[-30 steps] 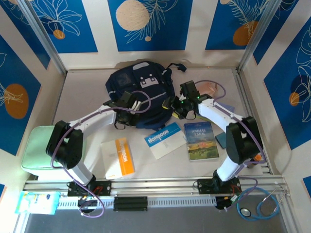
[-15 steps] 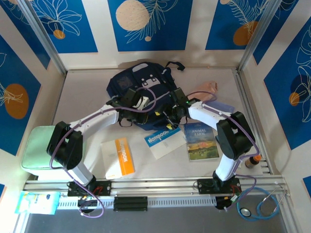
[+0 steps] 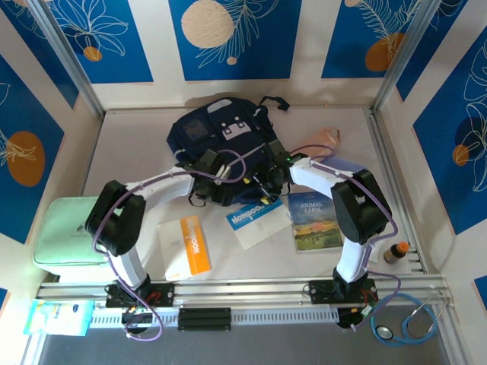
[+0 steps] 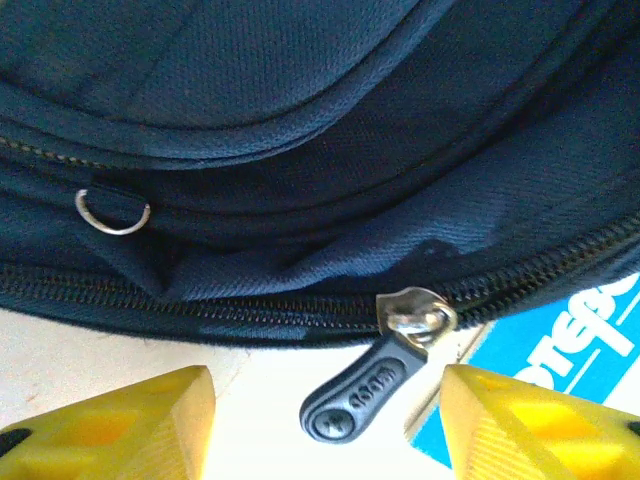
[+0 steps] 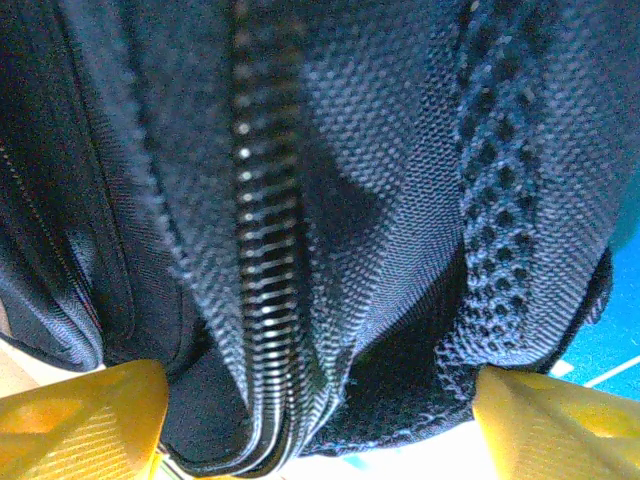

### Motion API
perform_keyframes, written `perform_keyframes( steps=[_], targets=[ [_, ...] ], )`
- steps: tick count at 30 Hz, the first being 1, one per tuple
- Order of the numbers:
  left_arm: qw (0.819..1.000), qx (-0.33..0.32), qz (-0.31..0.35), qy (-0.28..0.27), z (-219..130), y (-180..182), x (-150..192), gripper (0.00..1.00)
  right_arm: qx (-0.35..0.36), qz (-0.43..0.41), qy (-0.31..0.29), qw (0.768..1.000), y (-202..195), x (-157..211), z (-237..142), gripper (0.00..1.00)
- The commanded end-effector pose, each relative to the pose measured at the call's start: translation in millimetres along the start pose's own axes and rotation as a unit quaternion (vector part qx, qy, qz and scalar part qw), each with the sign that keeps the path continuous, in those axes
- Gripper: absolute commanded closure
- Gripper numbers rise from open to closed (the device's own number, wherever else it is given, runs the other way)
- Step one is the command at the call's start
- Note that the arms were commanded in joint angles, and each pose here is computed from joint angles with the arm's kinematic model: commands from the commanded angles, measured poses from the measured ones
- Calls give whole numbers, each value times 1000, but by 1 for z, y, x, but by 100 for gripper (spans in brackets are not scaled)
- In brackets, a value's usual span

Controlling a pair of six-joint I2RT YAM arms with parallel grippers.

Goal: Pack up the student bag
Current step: Unzip the student bag at the top-center of the table.

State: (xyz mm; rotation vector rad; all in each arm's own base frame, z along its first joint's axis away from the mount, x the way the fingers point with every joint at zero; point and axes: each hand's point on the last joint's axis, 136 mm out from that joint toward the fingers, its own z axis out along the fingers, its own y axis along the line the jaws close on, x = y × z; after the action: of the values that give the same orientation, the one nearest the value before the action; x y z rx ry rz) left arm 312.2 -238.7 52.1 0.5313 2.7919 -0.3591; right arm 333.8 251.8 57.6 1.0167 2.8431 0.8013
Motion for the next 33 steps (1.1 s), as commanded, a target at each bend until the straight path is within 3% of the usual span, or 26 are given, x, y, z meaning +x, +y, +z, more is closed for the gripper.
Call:
perform_keyframes(
  steps=[1,8,12,21,26,33],
  targets=[
    [1000,24,-1,-4,1,-7,-15,40,24,8,-3,1000,-10,-4,7,19],
    [997,77,1,-2,-5,-25,-14,56,25,6,-3,1000,-12,-4,9,22],
    [997,73,0,-1,-10,-24,-12,60,26,5,-3,1000,-12,-5,10,24],
    [998,59,-8,2,-12,-19,-13,80,36,3,-5,999,-16,-7,14,30],
    [999,51,-4,8,-14,-17,-11,93,41,1,-9,999,-19,-8,15,41],
    [999,12,12,29,-26,5,5,100,48,-10,-29,998,-19,-13,9,52]
  ],
)
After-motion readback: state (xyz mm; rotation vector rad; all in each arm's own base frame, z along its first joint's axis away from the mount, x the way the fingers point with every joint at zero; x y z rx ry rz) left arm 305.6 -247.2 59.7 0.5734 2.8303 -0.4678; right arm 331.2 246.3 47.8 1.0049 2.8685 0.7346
